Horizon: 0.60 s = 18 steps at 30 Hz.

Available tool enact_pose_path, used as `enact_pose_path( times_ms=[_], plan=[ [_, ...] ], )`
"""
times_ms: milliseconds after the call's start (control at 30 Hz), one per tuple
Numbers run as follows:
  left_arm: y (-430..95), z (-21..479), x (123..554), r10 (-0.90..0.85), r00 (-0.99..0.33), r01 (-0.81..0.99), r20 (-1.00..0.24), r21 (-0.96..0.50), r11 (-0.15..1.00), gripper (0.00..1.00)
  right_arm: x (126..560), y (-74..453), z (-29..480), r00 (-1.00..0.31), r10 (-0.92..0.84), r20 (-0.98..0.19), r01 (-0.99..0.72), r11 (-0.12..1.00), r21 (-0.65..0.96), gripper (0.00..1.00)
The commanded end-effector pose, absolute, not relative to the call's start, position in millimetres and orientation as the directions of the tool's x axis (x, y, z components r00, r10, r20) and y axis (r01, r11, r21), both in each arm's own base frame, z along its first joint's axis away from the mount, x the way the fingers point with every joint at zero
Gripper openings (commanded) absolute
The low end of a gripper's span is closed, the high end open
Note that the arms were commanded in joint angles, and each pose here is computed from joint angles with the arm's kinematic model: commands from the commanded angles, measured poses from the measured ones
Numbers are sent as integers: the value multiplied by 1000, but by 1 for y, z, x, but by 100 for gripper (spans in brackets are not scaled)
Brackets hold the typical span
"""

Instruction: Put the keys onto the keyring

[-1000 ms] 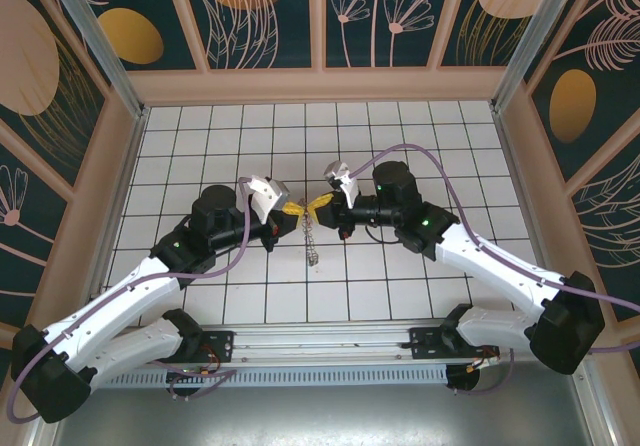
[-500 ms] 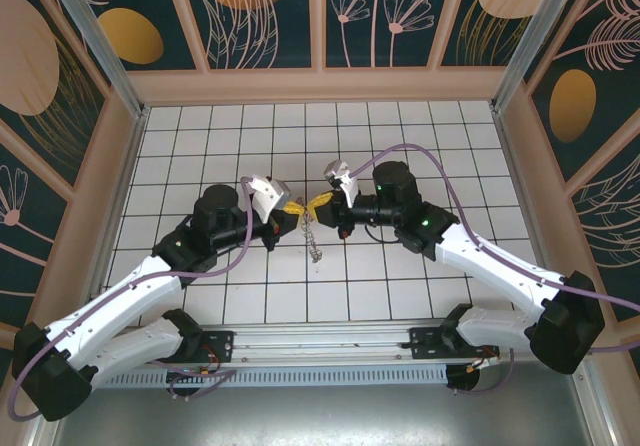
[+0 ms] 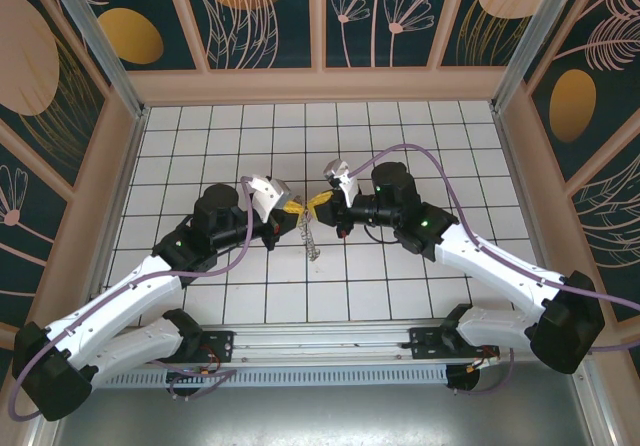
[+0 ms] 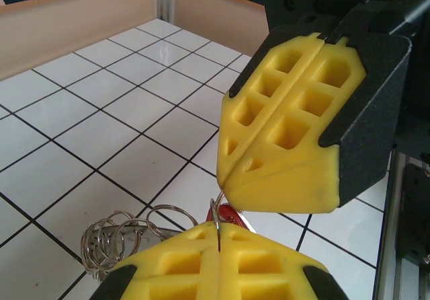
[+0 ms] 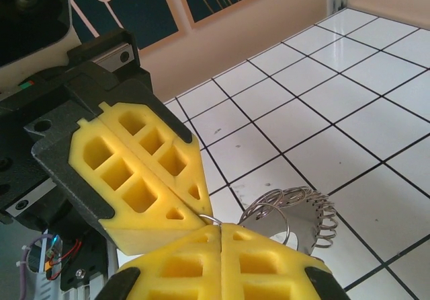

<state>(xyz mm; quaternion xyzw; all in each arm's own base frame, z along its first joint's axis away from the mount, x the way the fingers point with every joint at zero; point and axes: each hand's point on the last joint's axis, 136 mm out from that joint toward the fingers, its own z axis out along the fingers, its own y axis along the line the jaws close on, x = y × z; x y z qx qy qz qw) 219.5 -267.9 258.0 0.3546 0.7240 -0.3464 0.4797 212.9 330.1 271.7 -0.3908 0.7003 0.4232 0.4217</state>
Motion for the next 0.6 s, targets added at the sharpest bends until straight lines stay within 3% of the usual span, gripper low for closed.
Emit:
enact_pose_path(
  times_ms=[0, 567],
  plan=[
    [-273, 286, 218, 145, -214, 871, -966, -122, 475, 0, 227, 330, 293, -286, -150, -946, -898, 388, 210, 0],
    [-272, 287, 217, 148, -200, 873, -968, -108, 476, 0, 239, 325, 285, -327, -158, -932, -869, 438, 231, 0]
  ],
)
